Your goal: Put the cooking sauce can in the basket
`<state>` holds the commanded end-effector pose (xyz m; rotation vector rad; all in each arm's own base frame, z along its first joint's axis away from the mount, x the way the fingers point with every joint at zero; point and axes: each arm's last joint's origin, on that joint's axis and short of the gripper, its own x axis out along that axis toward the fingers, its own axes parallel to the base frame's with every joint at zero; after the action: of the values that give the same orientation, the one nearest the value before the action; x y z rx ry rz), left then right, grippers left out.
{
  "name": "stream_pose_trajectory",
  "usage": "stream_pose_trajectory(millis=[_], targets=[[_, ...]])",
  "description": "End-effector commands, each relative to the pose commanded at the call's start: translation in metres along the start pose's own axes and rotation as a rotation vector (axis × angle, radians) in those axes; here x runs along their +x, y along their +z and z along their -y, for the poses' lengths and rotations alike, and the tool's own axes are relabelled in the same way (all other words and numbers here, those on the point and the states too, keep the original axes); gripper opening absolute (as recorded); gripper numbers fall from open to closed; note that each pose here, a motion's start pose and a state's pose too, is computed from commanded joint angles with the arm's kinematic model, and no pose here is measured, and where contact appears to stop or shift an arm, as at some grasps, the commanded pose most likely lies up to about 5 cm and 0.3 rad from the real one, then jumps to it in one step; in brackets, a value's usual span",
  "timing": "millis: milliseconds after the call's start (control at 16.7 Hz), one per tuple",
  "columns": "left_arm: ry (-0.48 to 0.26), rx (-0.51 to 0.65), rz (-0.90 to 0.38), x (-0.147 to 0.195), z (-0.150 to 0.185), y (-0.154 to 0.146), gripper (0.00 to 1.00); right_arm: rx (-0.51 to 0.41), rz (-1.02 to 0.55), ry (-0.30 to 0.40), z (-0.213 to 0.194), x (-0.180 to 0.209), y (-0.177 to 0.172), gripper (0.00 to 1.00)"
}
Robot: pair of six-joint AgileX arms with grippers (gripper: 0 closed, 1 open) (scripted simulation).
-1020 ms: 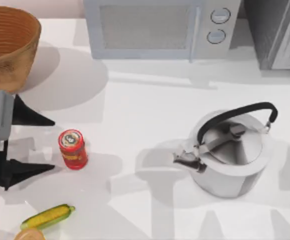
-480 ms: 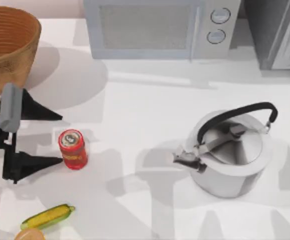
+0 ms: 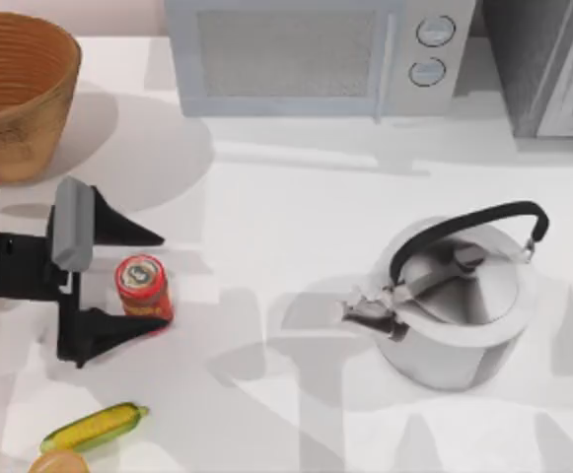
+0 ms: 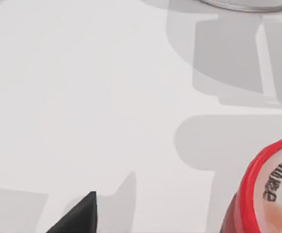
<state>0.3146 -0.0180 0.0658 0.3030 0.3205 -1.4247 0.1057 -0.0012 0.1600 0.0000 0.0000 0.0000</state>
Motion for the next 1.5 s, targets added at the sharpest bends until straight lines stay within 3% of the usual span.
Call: stream_pose_trajectory(millis=[600,1380,1500], targets=[[-0.001,0.0,0.0,0.015,0.008,-0.008,1.0,0.0,0.0,0.0,0.0,0.0,0.0,1.0],[-0.001,0.0,0.0,0.015,0.008,-0.008,0.02,0.0,0.0,0.0,0.0,0.0,0.0,1.0],[-0.001,0.0,0.0,0.015,0.008,-0.008,0.0,0.0,0.0,0.0,0.0,0.0,0.0,1.0]])
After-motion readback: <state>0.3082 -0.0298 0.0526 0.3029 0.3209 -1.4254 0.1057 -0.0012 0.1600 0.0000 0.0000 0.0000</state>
